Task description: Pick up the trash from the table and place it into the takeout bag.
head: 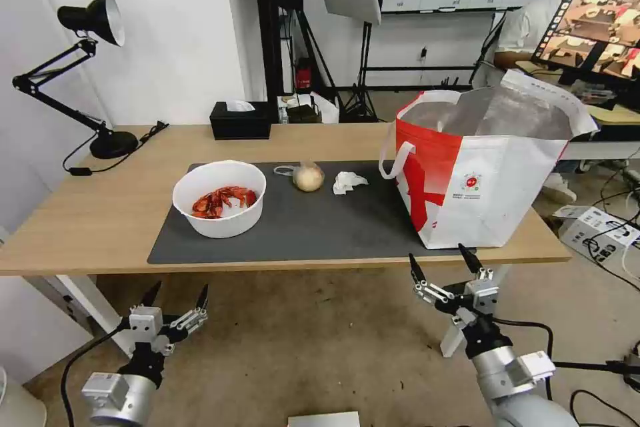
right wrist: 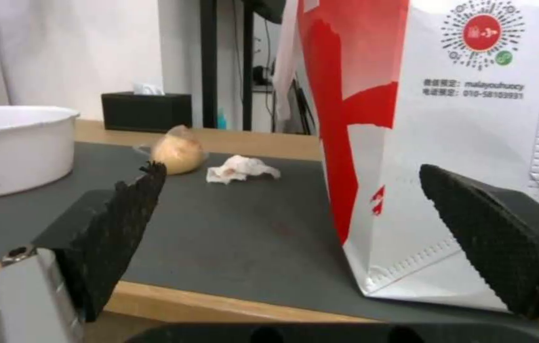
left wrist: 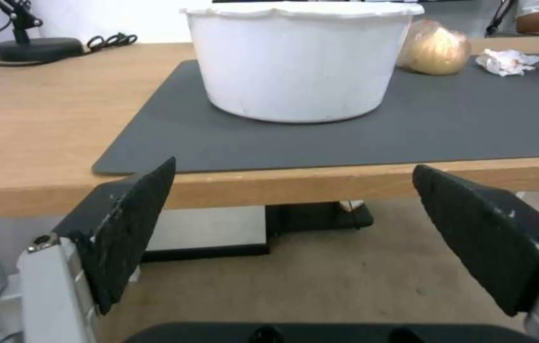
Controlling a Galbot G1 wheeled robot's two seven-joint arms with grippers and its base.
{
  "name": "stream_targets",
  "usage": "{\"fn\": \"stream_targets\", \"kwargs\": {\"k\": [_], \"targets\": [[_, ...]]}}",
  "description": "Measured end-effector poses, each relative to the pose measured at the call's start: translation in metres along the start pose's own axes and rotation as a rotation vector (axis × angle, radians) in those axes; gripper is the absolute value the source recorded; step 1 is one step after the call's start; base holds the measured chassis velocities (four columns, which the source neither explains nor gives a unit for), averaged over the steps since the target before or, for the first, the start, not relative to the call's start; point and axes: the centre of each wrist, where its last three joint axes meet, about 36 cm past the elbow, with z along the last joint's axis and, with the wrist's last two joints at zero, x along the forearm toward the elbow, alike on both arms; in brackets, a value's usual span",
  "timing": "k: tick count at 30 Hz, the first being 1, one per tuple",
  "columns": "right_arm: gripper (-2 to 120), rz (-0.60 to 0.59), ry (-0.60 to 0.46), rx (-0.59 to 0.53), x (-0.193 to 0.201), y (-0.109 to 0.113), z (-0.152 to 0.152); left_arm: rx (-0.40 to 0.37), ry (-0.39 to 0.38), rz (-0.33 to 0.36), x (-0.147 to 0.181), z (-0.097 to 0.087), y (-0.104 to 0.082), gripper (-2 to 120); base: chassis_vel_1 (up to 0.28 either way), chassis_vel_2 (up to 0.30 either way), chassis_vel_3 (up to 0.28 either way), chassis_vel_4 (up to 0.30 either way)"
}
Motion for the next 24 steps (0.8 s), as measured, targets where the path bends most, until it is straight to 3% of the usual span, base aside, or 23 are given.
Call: {"fn": "stream_targets", "kwargs": {"k": [7,11,18,24], "targets": [[100,-0.047,0.018,-0.037,-0.013,0.011,-0.002,0.006,-0.002,-0.002,0.000,0.001,-0.003,100,0.000,0.000,0.000,0.000],[100,-0.106,0.021,-0.046,-0.041,0.021,-0.006,0.008,-0.006,0.002,-0.001,-0.002,-0.005,100,0.000,0.000,0.000,0.000],[100,-0.199,0.053,0.011,-0.088,0.037,-0.003,0.000,-0.020,0.012,-0.001,-0.008,-0.011,100,0.000,0.000,0.000,0.000],[100,-0.195,0.085,0.057,-0.124,0.060,-0.001,-0.006,-0.018,0.010,-0.002,-0.012,-0.011,100,0.000,0.000,0.000,0.000]]}}
